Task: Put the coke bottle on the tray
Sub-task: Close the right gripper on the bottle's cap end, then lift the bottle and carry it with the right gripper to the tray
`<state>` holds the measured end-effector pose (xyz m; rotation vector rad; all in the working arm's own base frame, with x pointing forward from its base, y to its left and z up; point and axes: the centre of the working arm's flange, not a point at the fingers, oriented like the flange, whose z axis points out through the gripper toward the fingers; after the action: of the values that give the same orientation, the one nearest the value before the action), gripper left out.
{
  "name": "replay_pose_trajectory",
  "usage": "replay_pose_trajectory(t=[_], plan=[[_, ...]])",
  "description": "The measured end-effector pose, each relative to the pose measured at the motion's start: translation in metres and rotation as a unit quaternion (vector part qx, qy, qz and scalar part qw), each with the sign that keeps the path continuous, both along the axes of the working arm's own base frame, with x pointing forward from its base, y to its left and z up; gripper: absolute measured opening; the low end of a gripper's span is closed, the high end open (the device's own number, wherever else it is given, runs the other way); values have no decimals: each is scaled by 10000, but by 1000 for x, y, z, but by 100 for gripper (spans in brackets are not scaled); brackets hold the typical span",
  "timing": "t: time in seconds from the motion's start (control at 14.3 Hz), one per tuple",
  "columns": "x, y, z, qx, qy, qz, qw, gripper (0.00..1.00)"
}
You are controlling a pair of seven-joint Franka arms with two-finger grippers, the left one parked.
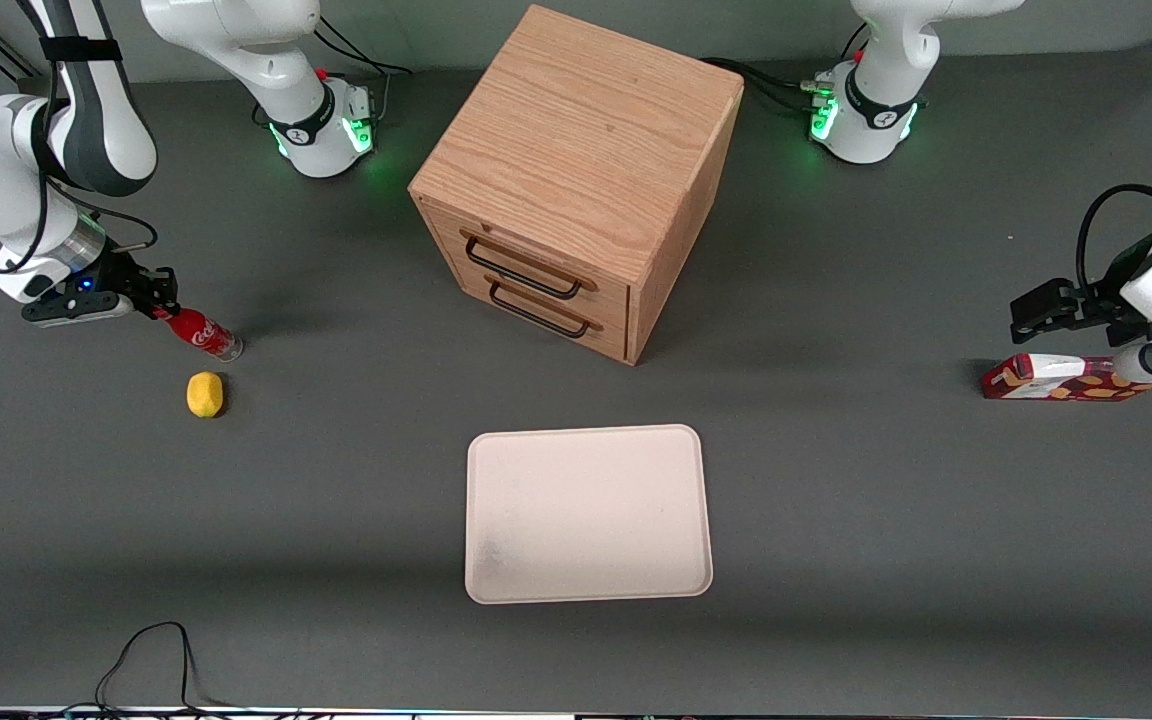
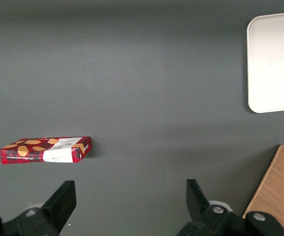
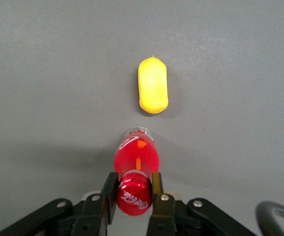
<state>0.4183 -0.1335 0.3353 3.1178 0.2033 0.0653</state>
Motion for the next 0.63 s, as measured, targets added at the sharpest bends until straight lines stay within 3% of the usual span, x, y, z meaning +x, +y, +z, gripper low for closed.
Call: replay_pose_trajectory(t=[0.14,0.28,0.63], plan=[[5,11,4,16,75,0,10000,31],[21,26,27,29,282,-25,9996,31],[87,49,148,-153,649,-65,9978,31]])
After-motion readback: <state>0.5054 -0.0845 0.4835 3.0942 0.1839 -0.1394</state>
